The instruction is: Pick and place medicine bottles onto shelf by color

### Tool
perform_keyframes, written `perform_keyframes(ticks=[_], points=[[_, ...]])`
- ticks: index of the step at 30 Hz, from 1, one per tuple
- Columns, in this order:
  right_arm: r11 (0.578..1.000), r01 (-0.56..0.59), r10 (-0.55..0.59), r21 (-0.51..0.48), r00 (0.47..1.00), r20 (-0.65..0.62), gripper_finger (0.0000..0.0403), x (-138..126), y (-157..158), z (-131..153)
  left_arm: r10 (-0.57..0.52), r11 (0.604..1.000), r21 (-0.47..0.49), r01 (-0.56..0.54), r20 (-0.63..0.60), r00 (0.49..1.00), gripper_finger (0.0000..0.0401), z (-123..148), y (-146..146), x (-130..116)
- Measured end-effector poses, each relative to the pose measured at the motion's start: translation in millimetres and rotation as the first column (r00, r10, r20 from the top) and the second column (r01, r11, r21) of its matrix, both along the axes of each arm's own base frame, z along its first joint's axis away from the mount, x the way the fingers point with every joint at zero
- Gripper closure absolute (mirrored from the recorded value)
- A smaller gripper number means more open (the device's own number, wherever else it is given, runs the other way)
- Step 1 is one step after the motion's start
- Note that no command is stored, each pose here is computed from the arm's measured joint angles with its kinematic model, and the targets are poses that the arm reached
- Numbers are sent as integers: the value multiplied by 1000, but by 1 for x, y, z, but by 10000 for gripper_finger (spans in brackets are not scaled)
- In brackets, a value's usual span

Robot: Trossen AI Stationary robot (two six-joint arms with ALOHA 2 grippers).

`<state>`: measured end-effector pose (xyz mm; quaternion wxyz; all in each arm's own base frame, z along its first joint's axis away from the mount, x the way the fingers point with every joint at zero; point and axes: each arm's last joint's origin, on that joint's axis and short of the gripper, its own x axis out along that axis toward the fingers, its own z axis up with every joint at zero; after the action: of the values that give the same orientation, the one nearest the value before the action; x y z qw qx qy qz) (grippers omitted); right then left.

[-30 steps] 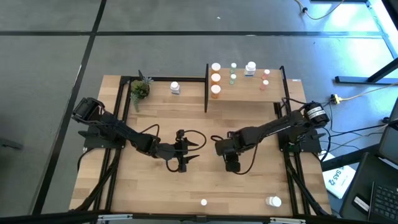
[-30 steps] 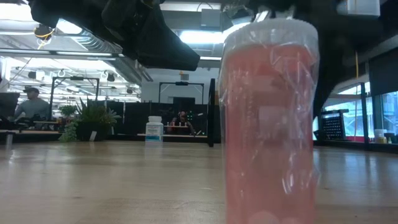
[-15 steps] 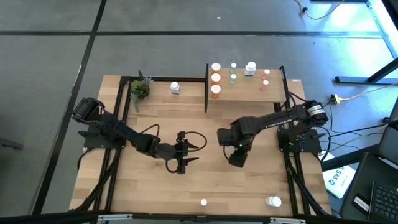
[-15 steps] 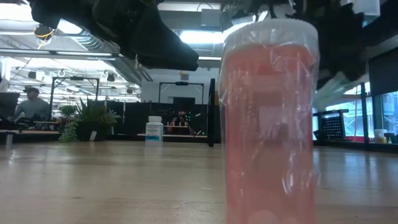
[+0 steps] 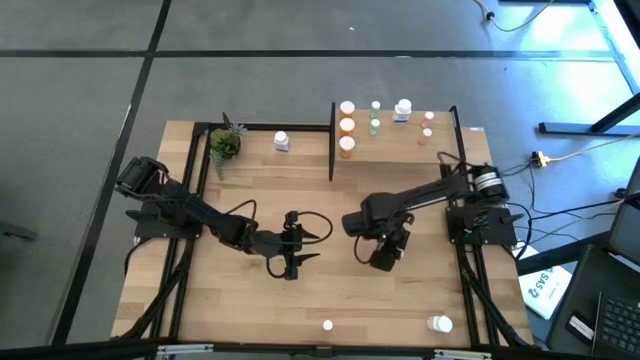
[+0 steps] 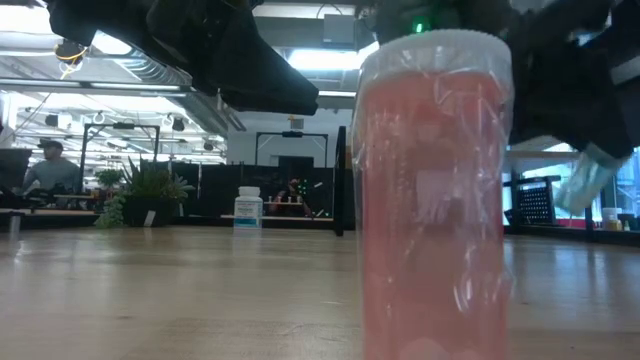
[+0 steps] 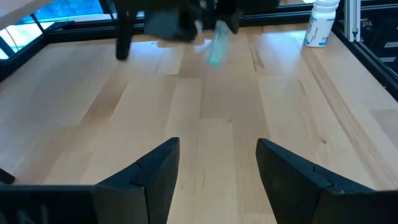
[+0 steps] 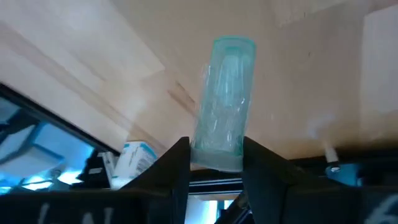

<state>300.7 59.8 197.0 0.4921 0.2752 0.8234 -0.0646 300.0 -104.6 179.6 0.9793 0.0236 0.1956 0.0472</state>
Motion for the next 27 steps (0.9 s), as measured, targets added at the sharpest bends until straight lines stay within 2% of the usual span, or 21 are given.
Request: perform_keyframes(ticks=[10, 15, 27], points=[[994, -106, 108, 26, 990, -91, 278, 10, 1, -42, 0, 1000, 0, 0, 0, 1000, 195, 0, 0, 0], [990, -136, 138, 36, 987, -78, 272, 11, 1, -45, 0, 1000, 0, 0, 0, 1000, 195, 0, 0, 0], [981, -185, 184, 56, 983, 8, 209, 17, 2, -48, 1, 1000, 0, -1, 1, 1000, 195, 0, 0, 0]])
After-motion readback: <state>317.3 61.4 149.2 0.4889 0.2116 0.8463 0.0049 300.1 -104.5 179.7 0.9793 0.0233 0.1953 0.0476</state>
